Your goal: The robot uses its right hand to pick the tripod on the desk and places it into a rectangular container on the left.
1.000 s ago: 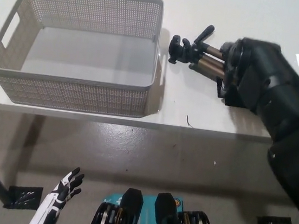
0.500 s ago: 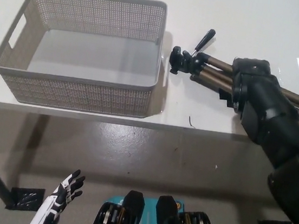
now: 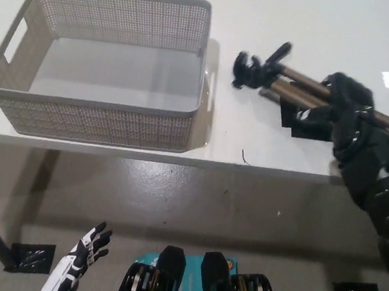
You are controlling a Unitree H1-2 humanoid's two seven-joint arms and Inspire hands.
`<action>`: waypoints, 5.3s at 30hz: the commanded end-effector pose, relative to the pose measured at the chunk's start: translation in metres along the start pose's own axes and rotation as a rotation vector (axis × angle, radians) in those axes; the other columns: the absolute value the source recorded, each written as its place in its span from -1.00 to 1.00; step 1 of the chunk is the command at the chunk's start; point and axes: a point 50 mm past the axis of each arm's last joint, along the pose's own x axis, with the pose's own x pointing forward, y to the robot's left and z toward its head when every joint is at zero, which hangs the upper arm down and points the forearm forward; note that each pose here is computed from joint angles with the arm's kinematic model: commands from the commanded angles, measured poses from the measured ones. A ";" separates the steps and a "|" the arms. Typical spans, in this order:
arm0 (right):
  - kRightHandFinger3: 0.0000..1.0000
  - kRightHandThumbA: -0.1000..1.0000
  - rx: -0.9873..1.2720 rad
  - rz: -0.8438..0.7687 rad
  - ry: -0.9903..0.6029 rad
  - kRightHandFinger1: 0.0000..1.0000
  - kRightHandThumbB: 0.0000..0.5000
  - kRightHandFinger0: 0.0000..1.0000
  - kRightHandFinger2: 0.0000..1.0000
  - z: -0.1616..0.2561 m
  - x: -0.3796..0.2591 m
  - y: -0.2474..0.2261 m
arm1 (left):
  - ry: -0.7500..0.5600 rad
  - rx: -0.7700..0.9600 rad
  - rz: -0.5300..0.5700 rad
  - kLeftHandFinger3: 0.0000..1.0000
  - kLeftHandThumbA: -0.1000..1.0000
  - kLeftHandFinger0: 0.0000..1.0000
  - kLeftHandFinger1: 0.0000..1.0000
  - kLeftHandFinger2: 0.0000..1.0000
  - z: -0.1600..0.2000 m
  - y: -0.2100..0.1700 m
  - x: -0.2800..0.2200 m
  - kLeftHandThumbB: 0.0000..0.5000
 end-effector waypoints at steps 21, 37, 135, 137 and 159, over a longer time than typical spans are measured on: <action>1.00 -1.00 1.025 -0.044 -0.135 -0.10 -0.42 -1.00 0.65 0.021 0.017 -0.120 | -0.050 0.019 0.006 1.00 1.00 1.00 1.00 1.00 0.003 0.006 -0.003 0.05; 0.90 -1.00 1.196 0.039 -0.339 -0.19 -0.07 -1.00 0.64 0.119 0.006 -0.187 | -0.040 0.033 0.008 1.00 1.00 1.00 1.00 1.00 0.000 0.006 -0.006 0.06; 1.00 1.00 0.911 -0.724 -1.486 1.00 0.80 1.00 1.00 -0.034 -0.348 -0.239 | 0.026 0.065 -0.104 1.00 1.00 1.00 1.00 1.00 -0.007 0.003 -0.002 -0.04; 1.00 1.00 0.968 -0.717 -1.484 1.00 0.82 1.00 1.00 -0.047 -0.359 -0.215 | 0.032 0.074 -0.101 1.00 1.00 1.00 1.00 1.00 -0.007 0.003 -0.003 -0.07; 1.00 1.00 1.186 -0.202 -1.102 1.00 0.82 1.00 1.00 -0.079 -0.364 -0.005 | 0.012 0.103 -0.102 1.00 1.00 1.00 1.00 1.00 -0.005 0.008 0.007 0.04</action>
